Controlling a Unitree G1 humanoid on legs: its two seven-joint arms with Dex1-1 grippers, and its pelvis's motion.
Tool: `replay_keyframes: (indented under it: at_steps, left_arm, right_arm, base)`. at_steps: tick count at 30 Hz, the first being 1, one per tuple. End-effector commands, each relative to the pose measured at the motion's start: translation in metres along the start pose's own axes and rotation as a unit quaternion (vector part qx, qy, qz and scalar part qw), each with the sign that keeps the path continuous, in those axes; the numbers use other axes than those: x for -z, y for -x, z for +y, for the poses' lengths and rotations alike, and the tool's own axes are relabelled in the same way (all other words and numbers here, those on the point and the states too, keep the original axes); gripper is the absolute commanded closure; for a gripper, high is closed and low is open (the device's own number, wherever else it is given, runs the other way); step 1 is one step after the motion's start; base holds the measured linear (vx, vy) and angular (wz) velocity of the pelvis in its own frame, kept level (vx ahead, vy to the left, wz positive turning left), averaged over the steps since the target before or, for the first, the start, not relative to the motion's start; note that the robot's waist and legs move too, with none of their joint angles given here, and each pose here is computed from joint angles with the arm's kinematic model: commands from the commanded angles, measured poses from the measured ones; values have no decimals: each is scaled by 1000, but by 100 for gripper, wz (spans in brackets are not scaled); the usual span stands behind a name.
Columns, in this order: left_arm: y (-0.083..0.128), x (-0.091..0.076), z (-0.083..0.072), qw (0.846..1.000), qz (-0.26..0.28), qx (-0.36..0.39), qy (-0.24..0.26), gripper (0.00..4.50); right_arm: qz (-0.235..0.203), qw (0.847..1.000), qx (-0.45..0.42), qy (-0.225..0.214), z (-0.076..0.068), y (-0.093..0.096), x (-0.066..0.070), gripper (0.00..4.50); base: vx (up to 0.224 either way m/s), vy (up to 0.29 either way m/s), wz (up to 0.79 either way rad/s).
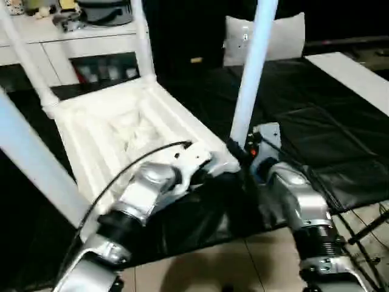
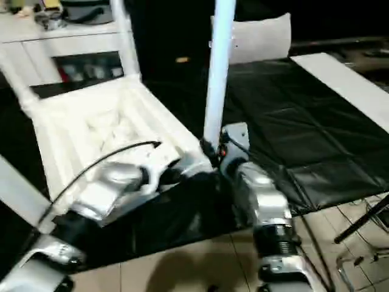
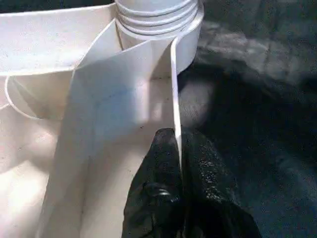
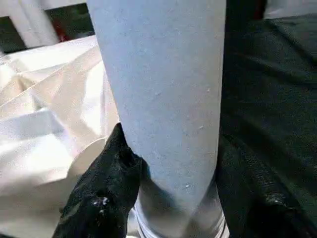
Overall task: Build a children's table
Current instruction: Rotate leg to tighten
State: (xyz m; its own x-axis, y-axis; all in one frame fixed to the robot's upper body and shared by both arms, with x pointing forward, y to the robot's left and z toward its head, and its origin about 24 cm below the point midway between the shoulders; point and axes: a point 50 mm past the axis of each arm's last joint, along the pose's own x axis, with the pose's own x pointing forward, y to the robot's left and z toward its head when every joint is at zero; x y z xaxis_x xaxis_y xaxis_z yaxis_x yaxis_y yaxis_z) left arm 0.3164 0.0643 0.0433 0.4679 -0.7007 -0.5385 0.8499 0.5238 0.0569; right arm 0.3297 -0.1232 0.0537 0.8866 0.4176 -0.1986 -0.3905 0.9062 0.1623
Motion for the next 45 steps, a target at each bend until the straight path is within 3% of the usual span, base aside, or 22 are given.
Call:
replay_keyframes:
  at_steps: [1, 10, 15, 16, 18, 21, 25, 27, 28, 29, 30, 32, 35, 45]
  left_arm:
    - [-5, -26, -9, 998, -39, 25, -42, 450]
    - [9, -11, 3, 996, -33, 47, -68, 450]
    - [24, 5, 9, 990, -21, 101, -99, 450]
    - [30, 11, 10, 986, -10, 127, -113, 450]
    - [35, 16, 10, 982, 0, 146, -121, 450]
    - [43, 22, 10, 974, 11, 182, -137, 450]
    - [54, 31, 7, 952, 36, 249, -176, 450]
    - [58, 33, 7, 944, 42, 272, -184, 450]
    - [60, 34, 6, 935, 48, 292, -194, 450]
    - [60, 34, 6, 935, 48, 292, -194, 450]
    - [62, 34, 6, 931, 51, 301, -200, 450]
    - [64, 35, 5, 920, 60, 321, -214, 450]
    - [64, 35, 5, 913, 67, 333, -226, 450]
    - [63, 36, 8, 915, 68, 334, -218, 450]
  right_arm:
    - [29, 999, -24, -17, 13, -4, 18, 197]
    - [9, 995, -96, 35, -5, 14, 6, 125]
    - [34, 966, -236, 98, -20, 40, -6, 95]
    - [52, 953, -273, 116, -25, 48, -8, 82]
    - [62, 945, -297, 126, -28, 51, -11, 54]
    - [79, 929, -333, 139, -33, 55, -15, 50]
    - [93, 898, -395, 169, -30, 56, -18, 50]
    - [103, 885, -420, 173, -29, 56, -17, 85]
    - [111, 871, -446, 173, -28, 56, -17, 88]
    - [111, 871, -446, 173, -28, 56, -17, 88]
    - [114, 864, -459, 172, -27, 56, -17, 111]
    - [117, 847, -492, 161, -23, 55, -19, 111]
    - [123, 829, -525, 147, -19, 55, -20, 146]
    - [137, 806, -565, 112, -15, 53, -14, 225]
  base:
    - [0, 0, 0]
    - [0, 0, 0]
    - [0, 0, 0]
    - [0, 0, 0]
    - [0, 0, 0]
    - [0, 0, 0]
    - [0, 0, 0]
    - [0, 0, 0]
    - [0, 0, 0]
    - [0, 0, 0]
    - [0, 0, 0]
    - [0, 0, 0]
    - [0, 0, 0]
    - [0, 0, 0]
